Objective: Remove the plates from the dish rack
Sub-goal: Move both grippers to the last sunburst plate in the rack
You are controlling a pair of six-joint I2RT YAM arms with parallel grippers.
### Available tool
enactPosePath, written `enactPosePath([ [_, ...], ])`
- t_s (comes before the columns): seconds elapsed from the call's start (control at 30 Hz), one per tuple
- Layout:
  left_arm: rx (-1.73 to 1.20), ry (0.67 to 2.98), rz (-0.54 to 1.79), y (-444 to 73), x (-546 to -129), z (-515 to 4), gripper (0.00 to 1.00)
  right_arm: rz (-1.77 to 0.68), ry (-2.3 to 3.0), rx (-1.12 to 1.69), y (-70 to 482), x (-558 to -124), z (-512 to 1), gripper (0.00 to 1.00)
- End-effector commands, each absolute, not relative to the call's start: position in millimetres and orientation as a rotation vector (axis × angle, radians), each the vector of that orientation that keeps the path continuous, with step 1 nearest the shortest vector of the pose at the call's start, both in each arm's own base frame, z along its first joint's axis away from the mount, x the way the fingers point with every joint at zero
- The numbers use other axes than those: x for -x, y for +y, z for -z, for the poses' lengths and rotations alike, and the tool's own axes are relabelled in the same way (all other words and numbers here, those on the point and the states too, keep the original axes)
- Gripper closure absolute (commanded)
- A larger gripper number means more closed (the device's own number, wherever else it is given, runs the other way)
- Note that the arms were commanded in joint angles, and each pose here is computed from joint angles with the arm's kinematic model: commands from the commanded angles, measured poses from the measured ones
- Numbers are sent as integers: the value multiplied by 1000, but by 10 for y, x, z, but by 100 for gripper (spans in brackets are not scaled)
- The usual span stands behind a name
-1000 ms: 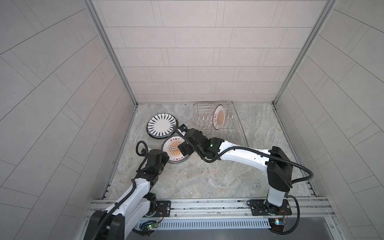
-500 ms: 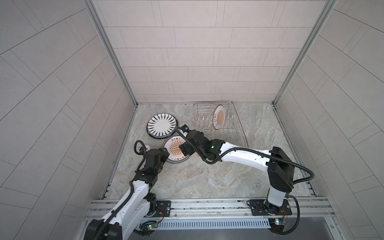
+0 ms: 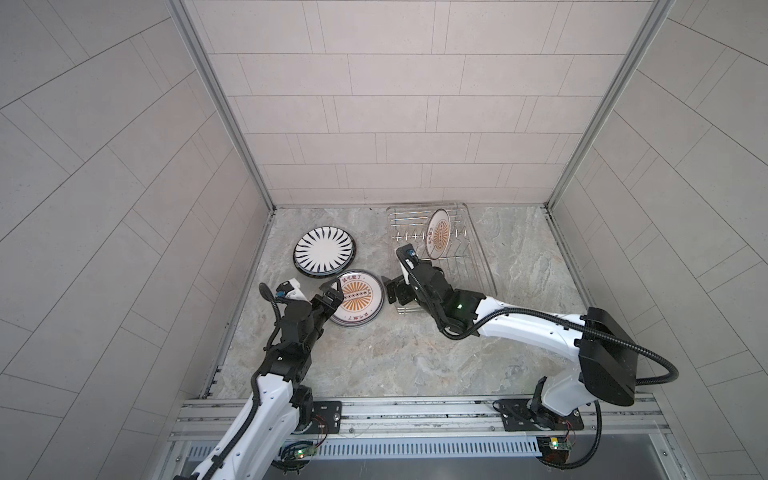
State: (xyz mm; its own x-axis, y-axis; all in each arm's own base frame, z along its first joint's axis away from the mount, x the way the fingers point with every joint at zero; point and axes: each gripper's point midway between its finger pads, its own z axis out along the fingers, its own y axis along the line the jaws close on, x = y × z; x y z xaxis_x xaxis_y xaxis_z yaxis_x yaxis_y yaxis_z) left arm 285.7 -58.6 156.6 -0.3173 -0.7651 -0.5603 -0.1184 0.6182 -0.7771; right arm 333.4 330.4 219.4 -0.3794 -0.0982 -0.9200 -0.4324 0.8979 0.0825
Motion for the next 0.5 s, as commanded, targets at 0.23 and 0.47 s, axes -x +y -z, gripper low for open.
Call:
enactPosePath([
  [0.23,241,1752,872,-1471,-2864,-2048,0,-207,1970,88,2429,-3725,-2218,0],
  [0.47,90,1776,804,-1908,-2946,-2103,0,-220,1996,-57,1994,-3986,-2155,1],
])
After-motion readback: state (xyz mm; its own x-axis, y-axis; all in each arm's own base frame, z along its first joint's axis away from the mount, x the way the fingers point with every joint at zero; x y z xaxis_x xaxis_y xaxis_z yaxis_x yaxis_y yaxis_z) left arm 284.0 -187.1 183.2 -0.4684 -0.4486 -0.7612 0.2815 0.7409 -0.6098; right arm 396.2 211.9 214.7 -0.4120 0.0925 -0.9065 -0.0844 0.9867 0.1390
